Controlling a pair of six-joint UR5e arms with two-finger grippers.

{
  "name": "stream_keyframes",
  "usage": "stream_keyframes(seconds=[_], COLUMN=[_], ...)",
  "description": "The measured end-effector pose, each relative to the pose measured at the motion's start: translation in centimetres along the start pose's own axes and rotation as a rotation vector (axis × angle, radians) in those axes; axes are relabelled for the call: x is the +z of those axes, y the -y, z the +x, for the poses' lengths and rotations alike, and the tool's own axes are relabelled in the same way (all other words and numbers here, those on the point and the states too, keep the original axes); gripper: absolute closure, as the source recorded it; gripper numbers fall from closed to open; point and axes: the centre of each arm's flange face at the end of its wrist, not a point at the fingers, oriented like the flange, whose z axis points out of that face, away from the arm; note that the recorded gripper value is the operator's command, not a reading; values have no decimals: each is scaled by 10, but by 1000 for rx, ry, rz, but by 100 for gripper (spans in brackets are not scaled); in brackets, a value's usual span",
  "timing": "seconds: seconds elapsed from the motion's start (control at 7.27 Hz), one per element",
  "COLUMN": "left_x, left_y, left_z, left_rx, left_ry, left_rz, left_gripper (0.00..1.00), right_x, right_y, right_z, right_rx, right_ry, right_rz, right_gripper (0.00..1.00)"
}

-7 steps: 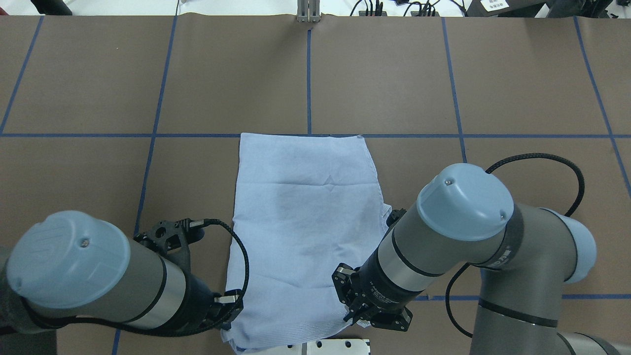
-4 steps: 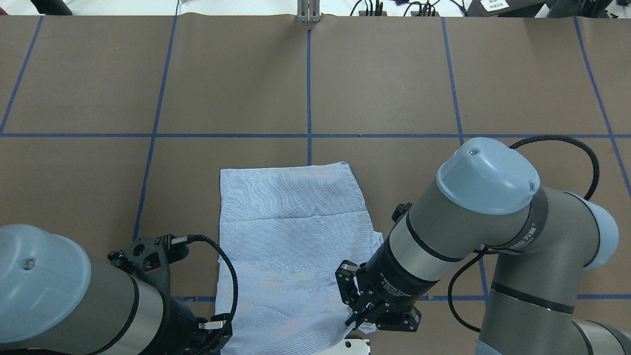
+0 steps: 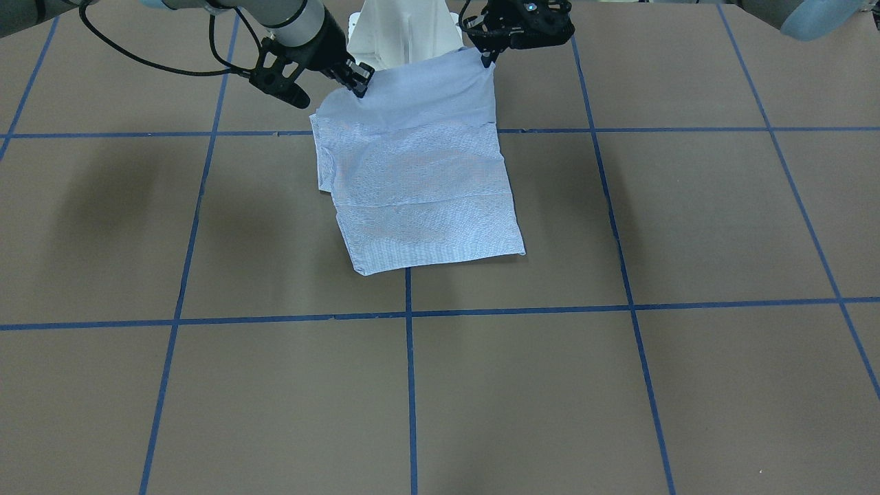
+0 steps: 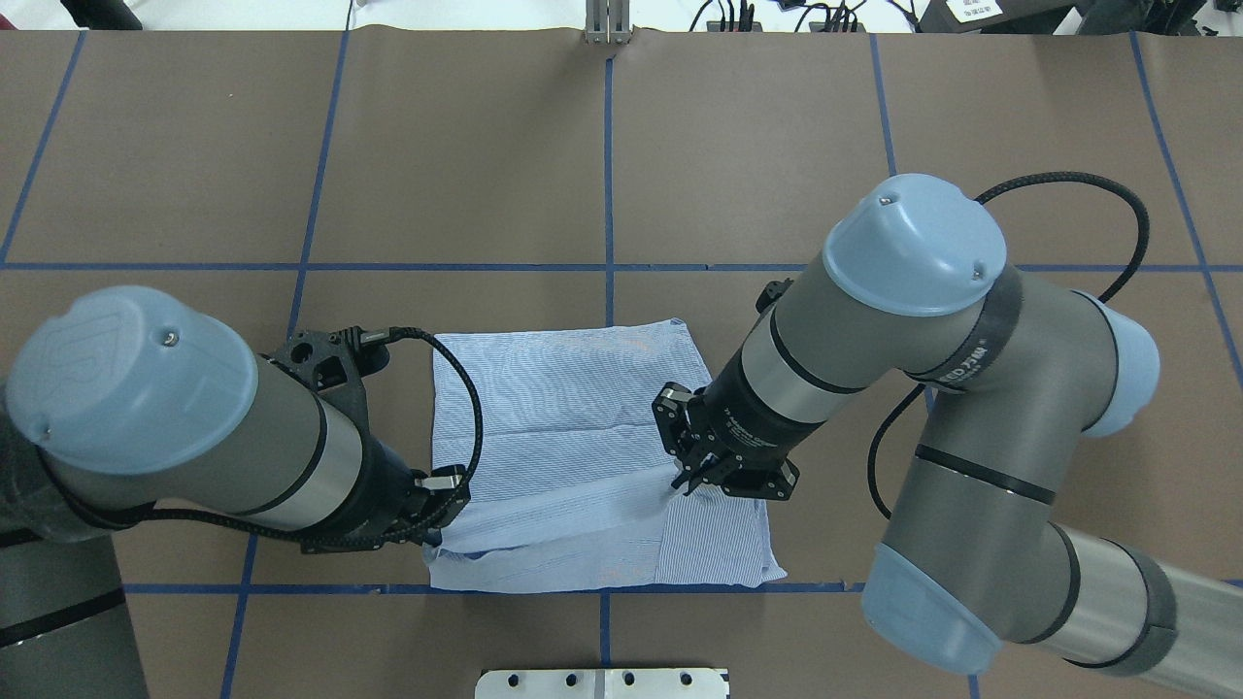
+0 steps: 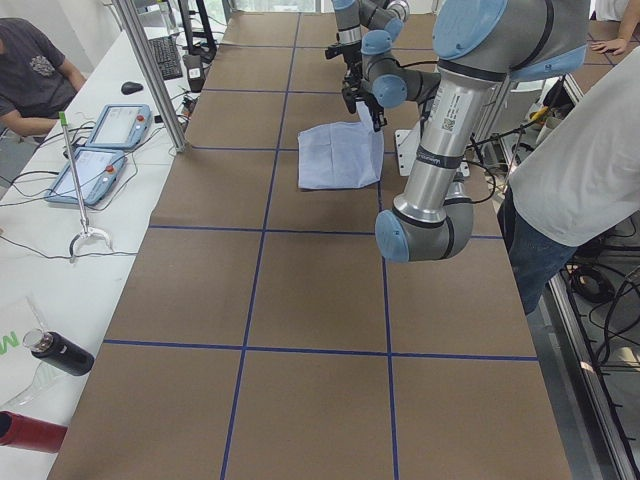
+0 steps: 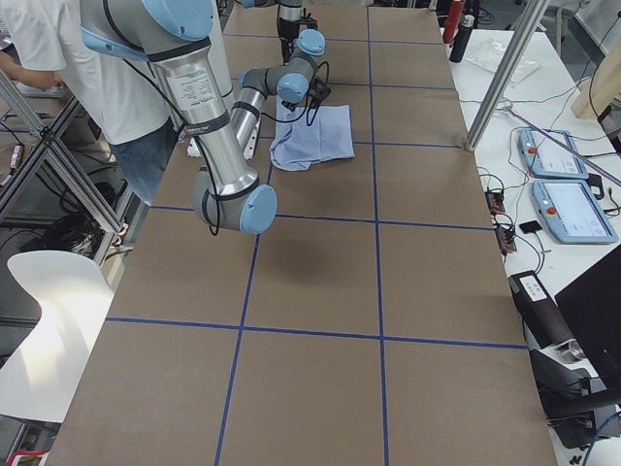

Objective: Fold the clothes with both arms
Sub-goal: 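Lift the near edge and carry it away from the robot with both grippers, then lay the near edge onto the far edge and open both grippers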

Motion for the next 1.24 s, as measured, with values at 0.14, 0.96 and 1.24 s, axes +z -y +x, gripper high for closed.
stream_keyframes(seconds=[0.14, 0.96, 1.24], left_x=[4, 77, 90], left_y=[26, 157, 180], left_z=[-1, -5, -11], left_rx=[-4, 11, 25], left_ry=[14, -4, -14], left_rz=[33, 140, 157], left_gripper=[100, 100, 100], right_x=[12, 70, 74], right_y=[15, 102, 115], right_z=[-20, -95, -115], right_rx=[-19, -74, -99], right_ry=[-3, 27, 36], right_rz=[50, 183, 213], right_gripper=[100, 100, 100])
